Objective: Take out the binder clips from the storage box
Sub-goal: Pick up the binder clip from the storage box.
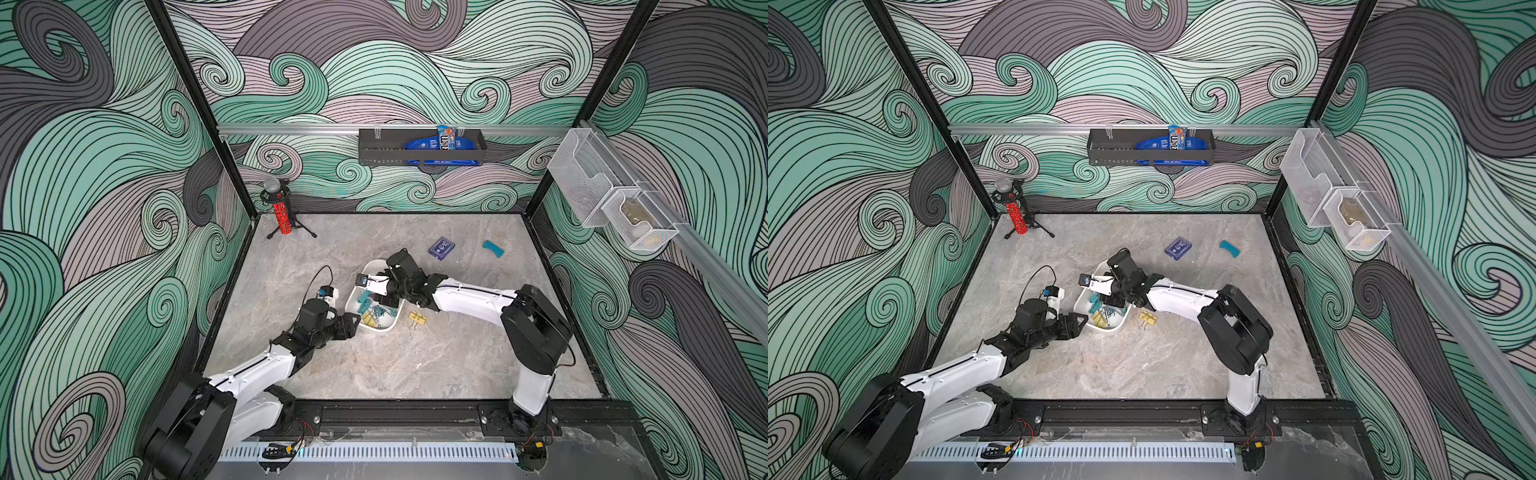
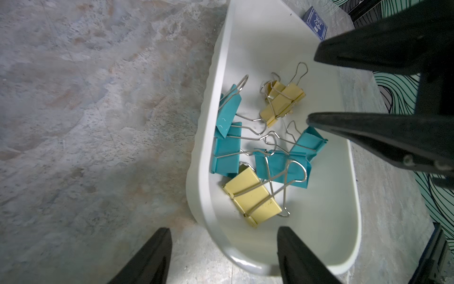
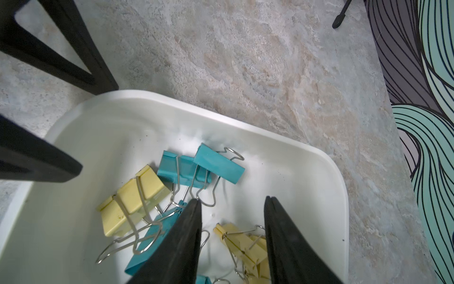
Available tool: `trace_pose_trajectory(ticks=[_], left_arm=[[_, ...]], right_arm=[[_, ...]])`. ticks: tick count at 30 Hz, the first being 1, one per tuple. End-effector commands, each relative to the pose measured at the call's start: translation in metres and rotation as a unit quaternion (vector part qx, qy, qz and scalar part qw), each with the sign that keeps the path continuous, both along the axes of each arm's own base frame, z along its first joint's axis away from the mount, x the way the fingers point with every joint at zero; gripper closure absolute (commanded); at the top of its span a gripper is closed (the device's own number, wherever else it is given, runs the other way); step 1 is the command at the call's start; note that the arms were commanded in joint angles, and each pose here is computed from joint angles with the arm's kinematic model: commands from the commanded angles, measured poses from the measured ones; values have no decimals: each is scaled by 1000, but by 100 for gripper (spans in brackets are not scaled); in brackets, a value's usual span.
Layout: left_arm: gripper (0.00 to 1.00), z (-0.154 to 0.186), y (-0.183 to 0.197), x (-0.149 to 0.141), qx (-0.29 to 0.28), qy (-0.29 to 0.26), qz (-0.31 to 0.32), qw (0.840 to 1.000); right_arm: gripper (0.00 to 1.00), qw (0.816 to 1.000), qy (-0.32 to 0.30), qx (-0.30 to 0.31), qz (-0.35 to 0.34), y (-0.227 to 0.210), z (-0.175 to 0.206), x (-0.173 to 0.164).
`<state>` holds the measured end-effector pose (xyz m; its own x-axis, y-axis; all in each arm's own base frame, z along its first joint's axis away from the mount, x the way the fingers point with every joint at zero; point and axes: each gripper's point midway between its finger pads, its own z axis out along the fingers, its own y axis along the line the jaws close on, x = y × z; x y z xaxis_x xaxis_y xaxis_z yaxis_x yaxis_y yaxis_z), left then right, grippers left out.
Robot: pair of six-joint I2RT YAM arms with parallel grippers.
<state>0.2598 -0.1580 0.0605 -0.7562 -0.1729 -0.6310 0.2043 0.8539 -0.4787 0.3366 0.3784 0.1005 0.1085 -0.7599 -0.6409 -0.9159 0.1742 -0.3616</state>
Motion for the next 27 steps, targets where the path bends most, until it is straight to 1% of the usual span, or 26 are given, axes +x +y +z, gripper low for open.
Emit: trace_pose_trajectory(ticks=[1,13,27], left_arm=[[29,18,-8,11,-11,-17,-6,1000],[29,19,-9,9,-12,-17,-7,1000],[29,18,-7,9,-11,-17,-6,1000]], right_arm=[[56,999,-11,14,30,16,9,0],[60,998,-15,4,53,31,-4,4],[63,998,-19,-11,57,35,-18,11]])
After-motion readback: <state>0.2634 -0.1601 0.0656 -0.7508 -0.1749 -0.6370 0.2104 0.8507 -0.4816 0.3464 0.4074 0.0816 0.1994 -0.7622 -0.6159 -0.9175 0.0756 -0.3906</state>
